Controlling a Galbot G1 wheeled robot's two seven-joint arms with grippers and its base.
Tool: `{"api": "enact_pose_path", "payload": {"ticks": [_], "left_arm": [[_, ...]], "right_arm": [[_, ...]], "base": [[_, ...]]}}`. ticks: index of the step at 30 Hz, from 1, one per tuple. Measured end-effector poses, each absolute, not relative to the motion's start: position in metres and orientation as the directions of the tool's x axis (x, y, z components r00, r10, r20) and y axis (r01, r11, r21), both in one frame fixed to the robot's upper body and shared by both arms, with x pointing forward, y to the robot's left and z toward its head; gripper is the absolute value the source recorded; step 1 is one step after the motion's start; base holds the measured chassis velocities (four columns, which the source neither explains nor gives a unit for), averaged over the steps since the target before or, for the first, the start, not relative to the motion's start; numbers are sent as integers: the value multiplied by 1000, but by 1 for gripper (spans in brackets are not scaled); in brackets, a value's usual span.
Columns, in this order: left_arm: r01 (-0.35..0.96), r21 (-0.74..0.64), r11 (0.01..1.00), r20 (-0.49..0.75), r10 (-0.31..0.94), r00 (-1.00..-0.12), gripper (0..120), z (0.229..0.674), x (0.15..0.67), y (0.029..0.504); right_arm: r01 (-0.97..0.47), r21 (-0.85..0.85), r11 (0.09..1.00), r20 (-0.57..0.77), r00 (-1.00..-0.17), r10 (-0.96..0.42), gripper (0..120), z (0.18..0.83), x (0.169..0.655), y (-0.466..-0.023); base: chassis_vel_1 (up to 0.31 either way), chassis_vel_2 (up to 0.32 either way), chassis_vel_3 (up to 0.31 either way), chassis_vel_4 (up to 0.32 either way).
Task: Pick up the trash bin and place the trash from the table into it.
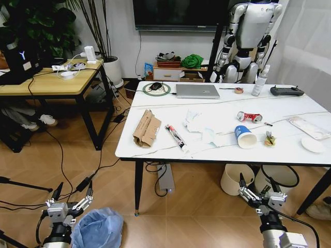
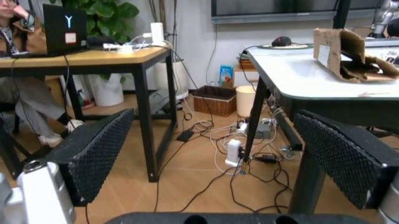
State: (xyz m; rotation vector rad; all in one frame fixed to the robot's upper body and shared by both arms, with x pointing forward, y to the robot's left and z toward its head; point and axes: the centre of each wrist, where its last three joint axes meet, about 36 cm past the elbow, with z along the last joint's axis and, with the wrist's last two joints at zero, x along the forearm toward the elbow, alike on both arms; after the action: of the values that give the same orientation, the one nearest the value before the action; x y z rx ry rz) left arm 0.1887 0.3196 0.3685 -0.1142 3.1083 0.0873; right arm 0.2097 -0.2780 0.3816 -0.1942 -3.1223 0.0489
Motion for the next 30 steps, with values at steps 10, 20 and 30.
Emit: {"api": "enact_pose_path", "payload": {"ticks": [10, 20, 30], "left_arm": [[-72, 51, 996, -28, -70, -997, 100, 366, 190, 317], [-69, 51, 996, -18, -68, -998, 100, 362, 190, 317], [-68, 65, 996, -1, -68, -998, 100, 357, 188, 320]], "right_arm": [[126, -32, 992, 12, -992, 126, 100, 381, 209, -278], [137, -24, 990, 9, -990, 138, 100, 380, 211, -277], [143, -23, 989, 13, -990, 143, 100, 375, 211, -275]], "base": [[0, 0, 0, 0], [0, 0, 0, 0], [0, 0, 0, 0]]}}
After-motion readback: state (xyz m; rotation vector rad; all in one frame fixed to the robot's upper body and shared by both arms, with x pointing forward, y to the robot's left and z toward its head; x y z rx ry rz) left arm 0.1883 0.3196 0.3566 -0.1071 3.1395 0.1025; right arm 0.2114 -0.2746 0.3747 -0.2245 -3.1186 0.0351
